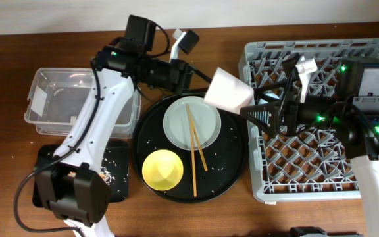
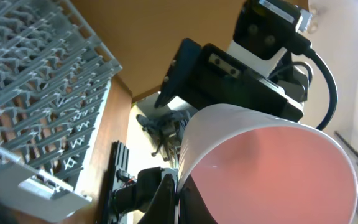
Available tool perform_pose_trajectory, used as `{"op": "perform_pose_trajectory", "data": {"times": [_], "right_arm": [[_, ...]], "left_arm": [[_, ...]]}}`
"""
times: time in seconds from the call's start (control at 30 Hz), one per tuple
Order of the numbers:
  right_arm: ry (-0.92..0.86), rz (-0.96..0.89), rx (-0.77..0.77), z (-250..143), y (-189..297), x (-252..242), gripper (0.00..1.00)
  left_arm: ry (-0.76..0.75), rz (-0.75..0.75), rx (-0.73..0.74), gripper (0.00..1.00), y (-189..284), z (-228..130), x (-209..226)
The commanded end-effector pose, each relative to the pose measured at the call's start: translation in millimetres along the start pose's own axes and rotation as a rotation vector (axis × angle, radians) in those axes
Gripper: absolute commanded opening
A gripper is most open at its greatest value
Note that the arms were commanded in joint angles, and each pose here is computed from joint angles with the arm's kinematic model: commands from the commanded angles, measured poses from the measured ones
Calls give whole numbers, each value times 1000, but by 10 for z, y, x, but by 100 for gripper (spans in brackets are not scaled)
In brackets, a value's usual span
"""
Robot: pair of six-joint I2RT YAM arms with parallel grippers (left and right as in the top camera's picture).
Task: Sort waste into correct bins and load items into the dishwasher rack
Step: 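Hand the pink cup from the left gripper to the right gripper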
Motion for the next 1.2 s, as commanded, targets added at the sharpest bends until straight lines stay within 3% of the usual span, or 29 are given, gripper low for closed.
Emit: {"op": "perform_pose_trajectory", "data": {"times": [0.0, 0.23, 0.8, 1.17], "right_arm": [[33, 57, -22, 73, 25, 100, 97], [73, 164, -56, 144, 42, 236, 95], [43, 133, -38, 95, 29, 191, 89], [26, 52, -17, 56, 18, 85, 62]], "left_arm": [[-66, -57, 9, 0, -24, 3, -182], [-66, -55, 9, 0, -25, 3, -179], [-67, -74, 43, 0, -174, -46, -212], [-66, -65, 43, 0, -177, -46, -199]]}}
Point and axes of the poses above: each gripper's point midway between its finger pads, its own y axis back along the fingers, its own x axis along the line the jaws close on, z = x × y, the point moved 4 cm from there along y, back along the fingers, and after that the axes turned 2 degrees about y, right-handed, at the moved point
